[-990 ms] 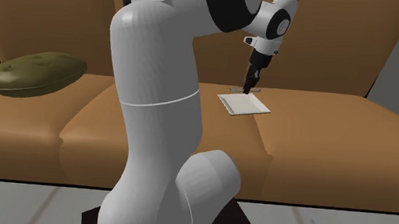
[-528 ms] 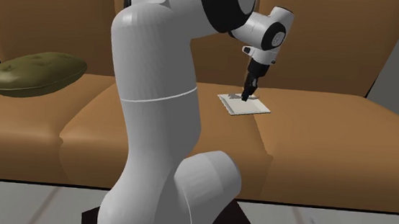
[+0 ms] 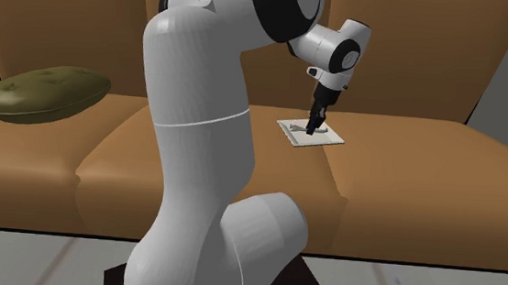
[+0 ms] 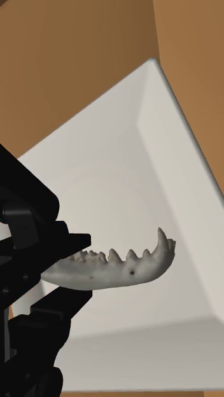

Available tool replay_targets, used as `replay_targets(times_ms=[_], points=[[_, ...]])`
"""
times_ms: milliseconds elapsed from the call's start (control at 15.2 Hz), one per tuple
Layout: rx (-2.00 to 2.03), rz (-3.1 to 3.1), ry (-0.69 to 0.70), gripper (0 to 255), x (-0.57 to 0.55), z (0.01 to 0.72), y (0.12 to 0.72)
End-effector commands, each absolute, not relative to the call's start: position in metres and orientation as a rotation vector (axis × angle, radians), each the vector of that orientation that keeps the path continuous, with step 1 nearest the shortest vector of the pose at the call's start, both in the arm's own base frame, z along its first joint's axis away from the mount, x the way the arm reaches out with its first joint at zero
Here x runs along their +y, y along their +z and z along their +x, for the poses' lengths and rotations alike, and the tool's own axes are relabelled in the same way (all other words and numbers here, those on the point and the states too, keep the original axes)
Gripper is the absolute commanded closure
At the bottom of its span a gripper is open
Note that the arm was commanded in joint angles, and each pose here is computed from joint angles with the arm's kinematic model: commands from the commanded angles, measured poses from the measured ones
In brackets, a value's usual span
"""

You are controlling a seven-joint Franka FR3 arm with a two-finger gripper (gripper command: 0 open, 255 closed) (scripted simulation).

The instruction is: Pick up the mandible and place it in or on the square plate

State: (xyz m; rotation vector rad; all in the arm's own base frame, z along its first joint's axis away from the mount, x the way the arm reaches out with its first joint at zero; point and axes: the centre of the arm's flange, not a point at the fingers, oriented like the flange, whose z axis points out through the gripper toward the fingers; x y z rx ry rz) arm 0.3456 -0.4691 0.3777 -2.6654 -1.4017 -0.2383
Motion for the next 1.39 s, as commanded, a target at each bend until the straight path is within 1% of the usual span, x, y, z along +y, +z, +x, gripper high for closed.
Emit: replay_targets(times_ms=[0,198,264,594,858,1320], points=[[-1.402,-2.666,-0.238,255,-0.469,0.346,0.378],[-1.402,-2.665,-0.238,255,-0.469,0.346,0.378],[-1.402,-2.665,-0.238,0,-0.469,0.346,0.378],[-1.402,-2.665,-0.238,0,-0.469,0.346,0.378],[-1.402,-2.666,-0.238,0,-0.478,0.341,0.427],[-1.402,-2.666,-0.238,0,-0.478,0.341,0.427]])
